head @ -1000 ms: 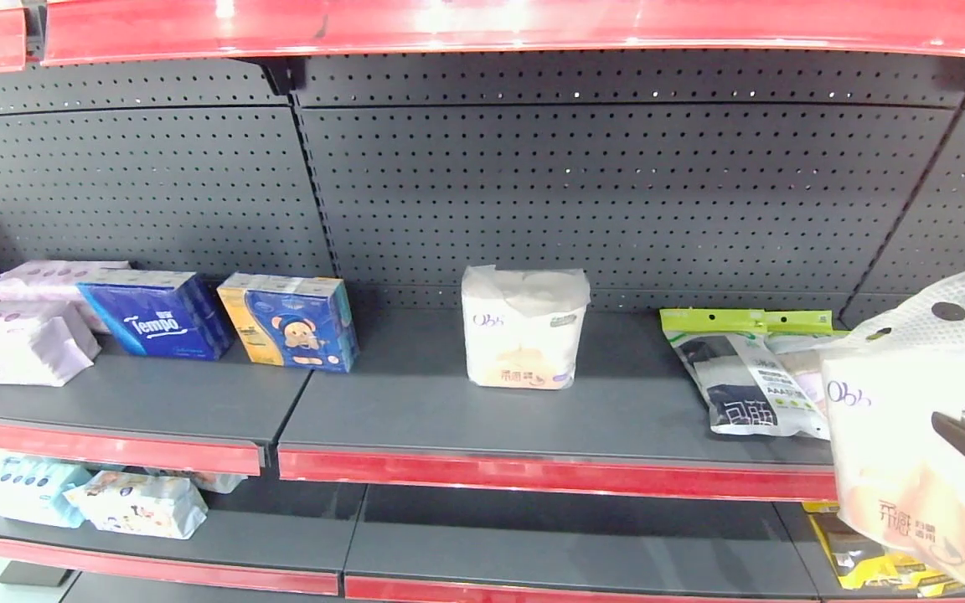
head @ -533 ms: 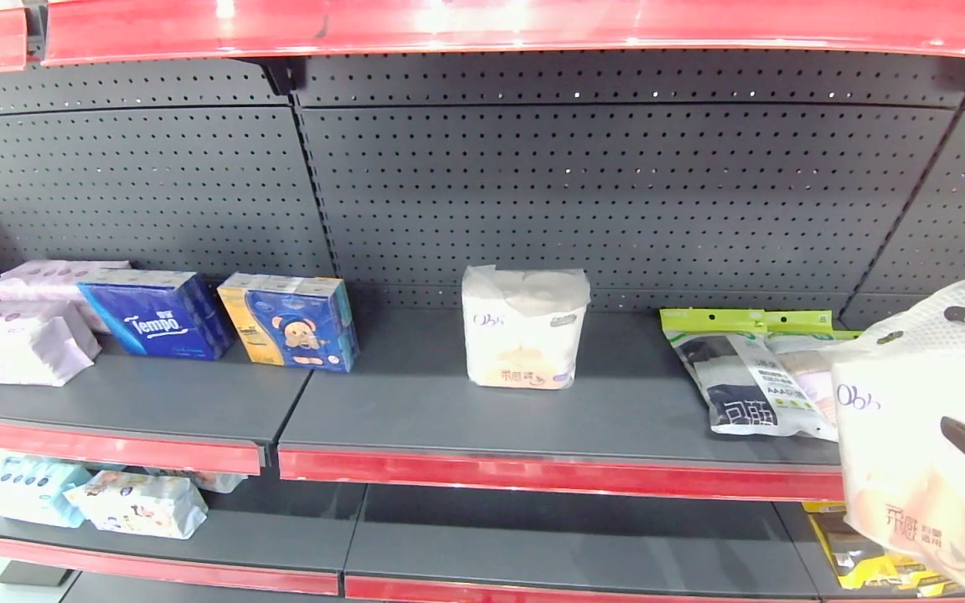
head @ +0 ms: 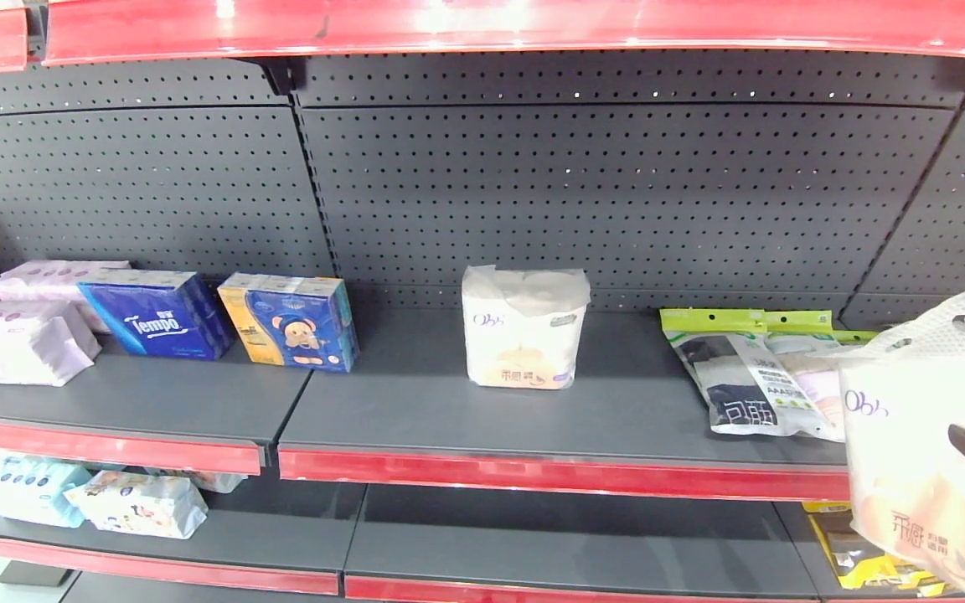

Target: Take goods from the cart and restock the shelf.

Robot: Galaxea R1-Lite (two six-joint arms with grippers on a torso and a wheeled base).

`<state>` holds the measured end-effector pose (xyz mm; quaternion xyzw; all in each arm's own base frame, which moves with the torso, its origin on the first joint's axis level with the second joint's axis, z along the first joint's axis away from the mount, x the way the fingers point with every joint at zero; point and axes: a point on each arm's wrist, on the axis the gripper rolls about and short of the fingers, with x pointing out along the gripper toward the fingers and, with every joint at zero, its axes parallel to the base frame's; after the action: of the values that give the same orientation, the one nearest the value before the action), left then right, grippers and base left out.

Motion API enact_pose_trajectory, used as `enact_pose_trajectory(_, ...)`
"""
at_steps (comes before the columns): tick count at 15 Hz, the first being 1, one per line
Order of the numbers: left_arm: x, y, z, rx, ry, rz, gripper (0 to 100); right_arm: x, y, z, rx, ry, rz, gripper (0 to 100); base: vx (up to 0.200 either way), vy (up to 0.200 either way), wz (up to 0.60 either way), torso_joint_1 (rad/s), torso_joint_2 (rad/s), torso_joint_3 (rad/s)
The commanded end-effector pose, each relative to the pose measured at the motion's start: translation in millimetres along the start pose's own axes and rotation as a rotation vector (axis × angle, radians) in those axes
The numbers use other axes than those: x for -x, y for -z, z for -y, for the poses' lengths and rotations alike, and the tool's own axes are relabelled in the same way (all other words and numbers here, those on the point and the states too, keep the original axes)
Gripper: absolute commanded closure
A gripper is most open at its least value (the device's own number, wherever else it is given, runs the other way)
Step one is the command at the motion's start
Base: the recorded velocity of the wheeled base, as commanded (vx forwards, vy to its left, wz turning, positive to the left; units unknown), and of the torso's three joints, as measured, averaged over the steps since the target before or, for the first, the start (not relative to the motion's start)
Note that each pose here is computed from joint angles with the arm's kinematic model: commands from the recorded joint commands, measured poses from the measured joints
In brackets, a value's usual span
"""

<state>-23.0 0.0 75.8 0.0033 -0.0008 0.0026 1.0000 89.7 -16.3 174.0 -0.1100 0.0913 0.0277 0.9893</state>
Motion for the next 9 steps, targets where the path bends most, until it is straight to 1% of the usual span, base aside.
enact_pose_trajectory(1,-0.1,0.0,0.0,0.000,-0.001,-0.002,0,0.6,0.8,0.4,-0.002,0.009,-0.001,100,0.000,0.000,0.00,0.000,0.00,0.000)
enact_pose_trajectory(4,-0.1,0.0,0.0,-0.001,0.001,-0.002,0,1.6,3.7,3.8,-0.013,0.051,-0.015,100,0.000,0.000,0.00,0.000,0.00,0.000)
enact_pose_trajectory(5,-0.7,-0.4,0.0,-0.004,0.001,-0.011,0,2.2,3.4,6.2,-0.020,0.077,-0.018,100,0.000,0.000,0.00,0.000,0.00,0.000)
enact_pose_trajectory(6,-2.6,-1.0,0.0,-0.004,0.004,-0.035,0,2.5,3.9,8.1,-0.028,0.098,-0.022,100,0.000,0.000,0.00,0.000,0.00,0.000)
enact_pose_trajectory(7,-4.6,-1.5,0.0,-0.006,0.003,-0.062,0,3.2,5.2,7.8,-0.039,0.093,-0.023,100,0.000,0.000,0.00,0.000,0.00,0.000)
enact_pose_trajectory(8,-5.1,-1.6,0.0,-0.018,0.008,-0.068,0,4.6,10.0,5.2,-0.046,0.077,-0.029,100,0.000,0.000,0.00,0.000,0.00,0.000)
enact_pose_trajectory(9,-4.4,-1.9,0.0,-0.040,0.013,-0.058,0,9.2,9.5,3.1,-0.037,0.073,-0.007,100,0.000,0.000,0.00,0.000,0.00,0.000)
